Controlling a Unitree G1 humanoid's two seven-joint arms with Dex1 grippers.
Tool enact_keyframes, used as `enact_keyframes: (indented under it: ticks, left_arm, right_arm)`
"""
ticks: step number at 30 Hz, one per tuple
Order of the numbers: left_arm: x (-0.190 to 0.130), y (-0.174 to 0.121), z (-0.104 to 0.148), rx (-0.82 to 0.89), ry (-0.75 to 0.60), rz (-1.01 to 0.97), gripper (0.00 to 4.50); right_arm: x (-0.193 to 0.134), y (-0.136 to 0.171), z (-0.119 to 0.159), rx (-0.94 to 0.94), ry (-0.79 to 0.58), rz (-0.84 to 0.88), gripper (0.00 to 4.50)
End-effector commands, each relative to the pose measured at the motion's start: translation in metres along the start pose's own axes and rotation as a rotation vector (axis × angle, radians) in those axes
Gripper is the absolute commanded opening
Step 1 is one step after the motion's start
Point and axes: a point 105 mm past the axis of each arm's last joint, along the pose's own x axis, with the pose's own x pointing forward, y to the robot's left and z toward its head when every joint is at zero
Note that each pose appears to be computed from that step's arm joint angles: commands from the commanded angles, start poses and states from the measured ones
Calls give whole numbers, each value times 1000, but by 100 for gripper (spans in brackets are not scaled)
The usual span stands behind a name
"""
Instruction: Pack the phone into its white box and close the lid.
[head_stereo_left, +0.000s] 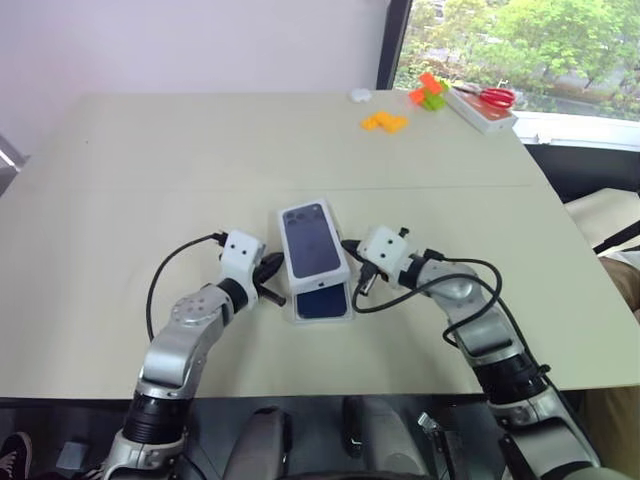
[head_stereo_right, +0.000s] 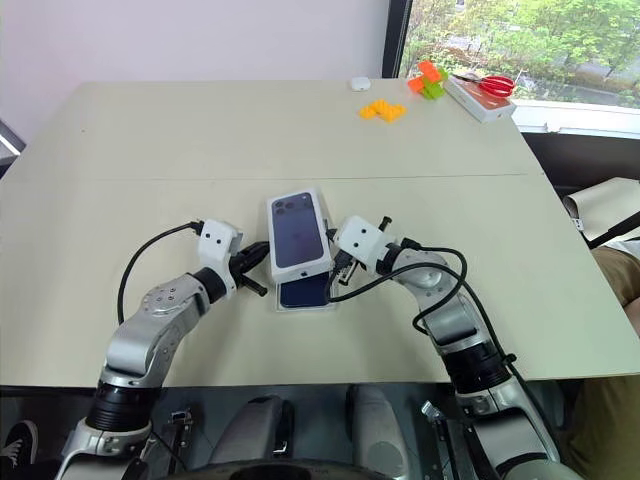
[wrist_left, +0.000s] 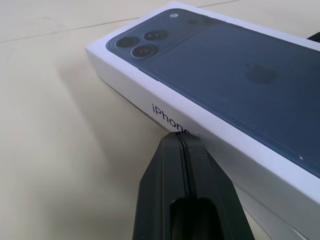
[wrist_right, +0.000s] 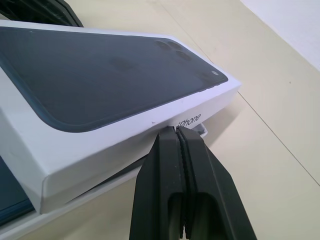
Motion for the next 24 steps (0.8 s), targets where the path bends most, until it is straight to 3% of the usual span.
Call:
enact_keyframes:
  ticks: [1, 12, 24]
  left_arm:
    - [3, -25, 15, 6, -57, -106, 0]
    - [-5, -42, 13, -5, -32, -189, 0]
    - [-23, -41, 19, 1, 1, -233, 0]
  right_arm:
    - [-1, 4, 20, -18, -67, 5, 6]
    - [-18, 8, 16, -16, -42, 12, 6]
    - [-30, 10, 16, -5, -30, 39, 6]
